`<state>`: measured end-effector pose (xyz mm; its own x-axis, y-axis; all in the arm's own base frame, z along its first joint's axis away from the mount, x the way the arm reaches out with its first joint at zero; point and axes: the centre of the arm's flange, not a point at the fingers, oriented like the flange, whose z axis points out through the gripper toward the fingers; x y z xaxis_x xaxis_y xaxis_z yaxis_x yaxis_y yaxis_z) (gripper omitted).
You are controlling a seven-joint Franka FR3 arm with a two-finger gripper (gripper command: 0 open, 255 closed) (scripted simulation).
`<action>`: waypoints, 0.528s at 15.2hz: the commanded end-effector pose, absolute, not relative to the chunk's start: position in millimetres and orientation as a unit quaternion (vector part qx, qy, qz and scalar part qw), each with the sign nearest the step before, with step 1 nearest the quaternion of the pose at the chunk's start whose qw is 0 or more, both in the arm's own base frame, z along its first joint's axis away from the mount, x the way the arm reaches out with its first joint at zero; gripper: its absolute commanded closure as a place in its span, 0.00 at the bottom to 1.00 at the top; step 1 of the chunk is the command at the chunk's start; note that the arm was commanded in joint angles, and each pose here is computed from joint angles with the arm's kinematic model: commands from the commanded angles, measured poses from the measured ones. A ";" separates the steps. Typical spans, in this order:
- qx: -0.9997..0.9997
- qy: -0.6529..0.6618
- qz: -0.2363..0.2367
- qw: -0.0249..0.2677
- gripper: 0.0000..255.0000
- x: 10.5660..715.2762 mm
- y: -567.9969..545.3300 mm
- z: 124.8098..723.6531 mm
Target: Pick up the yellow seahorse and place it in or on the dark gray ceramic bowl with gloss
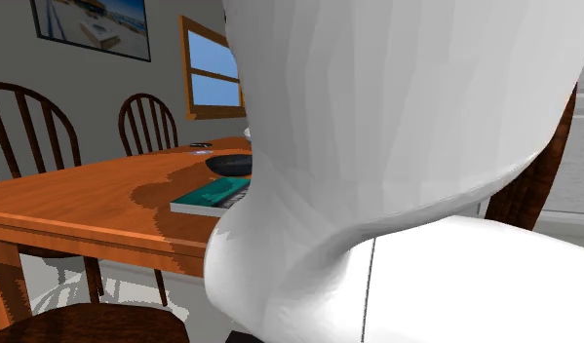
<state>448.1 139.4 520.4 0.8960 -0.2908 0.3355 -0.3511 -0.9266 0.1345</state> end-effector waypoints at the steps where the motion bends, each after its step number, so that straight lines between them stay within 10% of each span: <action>1: 0.959 -0.189 0.183 0.105 0.00 464.6 155.7 517.2; 8: 0.952 -0.204 0.199 0.112 0.00 486.3 155.8 492.9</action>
<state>484.2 156.3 498.2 0.8387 -0.3427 0.4233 -0.4314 -0.8924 0.1322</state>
